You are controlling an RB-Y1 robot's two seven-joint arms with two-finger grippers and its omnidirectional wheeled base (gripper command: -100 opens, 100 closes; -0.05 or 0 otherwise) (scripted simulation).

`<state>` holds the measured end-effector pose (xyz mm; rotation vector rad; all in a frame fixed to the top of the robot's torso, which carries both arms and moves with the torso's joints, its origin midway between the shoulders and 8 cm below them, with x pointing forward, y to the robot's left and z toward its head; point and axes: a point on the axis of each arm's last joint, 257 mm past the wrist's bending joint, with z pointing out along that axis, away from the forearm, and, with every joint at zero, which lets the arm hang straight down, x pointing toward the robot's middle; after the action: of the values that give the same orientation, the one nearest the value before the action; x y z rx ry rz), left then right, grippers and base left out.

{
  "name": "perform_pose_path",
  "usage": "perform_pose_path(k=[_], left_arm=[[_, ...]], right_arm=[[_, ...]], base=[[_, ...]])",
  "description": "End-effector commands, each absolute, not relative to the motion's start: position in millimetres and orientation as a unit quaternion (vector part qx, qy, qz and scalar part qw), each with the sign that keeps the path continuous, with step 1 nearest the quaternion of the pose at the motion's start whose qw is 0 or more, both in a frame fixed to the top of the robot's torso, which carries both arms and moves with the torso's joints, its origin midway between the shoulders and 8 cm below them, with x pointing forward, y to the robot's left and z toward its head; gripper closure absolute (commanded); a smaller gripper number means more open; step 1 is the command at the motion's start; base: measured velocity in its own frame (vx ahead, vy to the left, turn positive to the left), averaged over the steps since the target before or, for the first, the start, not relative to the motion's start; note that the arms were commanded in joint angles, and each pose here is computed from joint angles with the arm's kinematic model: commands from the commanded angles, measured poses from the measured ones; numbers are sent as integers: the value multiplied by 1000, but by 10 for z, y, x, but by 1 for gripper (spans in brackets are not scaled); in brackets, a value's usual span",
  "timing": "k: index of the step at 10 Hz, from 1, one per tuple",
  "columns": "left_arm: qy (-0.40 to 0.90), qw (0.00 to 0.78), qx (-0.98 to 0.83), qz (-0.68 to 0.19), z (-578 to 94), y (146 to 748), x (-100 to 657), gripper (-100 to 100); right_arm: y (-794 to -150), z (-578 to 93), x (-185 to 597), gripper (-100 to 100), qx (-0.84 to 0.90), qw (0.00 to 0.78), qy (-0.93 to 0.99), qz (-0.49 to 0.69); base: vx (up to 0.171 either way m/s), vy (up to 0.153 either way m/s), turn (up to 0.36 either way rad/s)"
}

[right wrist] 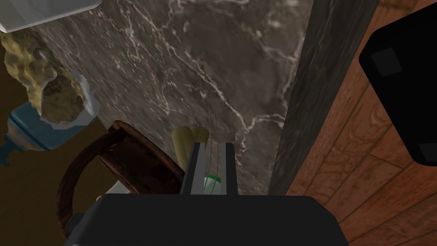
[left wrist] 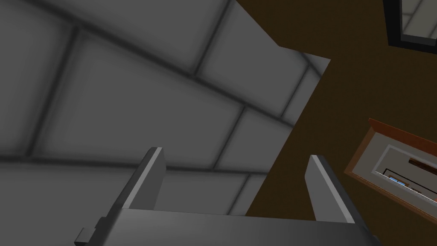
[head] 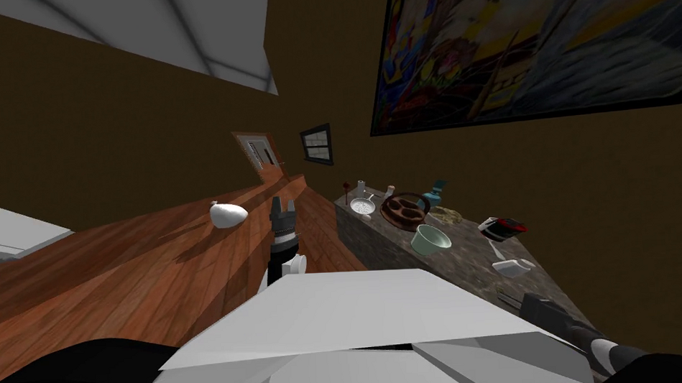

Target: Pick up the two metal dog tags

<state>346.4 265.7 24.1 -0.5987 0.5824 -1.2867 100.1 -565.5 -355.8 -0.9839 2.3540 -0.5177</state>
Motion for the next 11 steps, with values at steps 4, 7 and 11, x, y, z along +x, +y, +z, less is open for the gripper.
perform_pose_path(k=[4,7,11], left_arm=[[264,720,-271,-582,240,2657,3464,0],[263,720,-271,-582,241,2656,3464,0],[264,720,-271,-582,240,2657,3464,0]], right_arm=[[-5669,-3374,698,100,-344,250,880,-211],[-5729,-3123,638,100,-325,250,879,-241],[-5717,-3133,413,100,-325,230,887,-233]], base=[[-14,-36,130],[-15,-27,187],[-1,-12,-20]])
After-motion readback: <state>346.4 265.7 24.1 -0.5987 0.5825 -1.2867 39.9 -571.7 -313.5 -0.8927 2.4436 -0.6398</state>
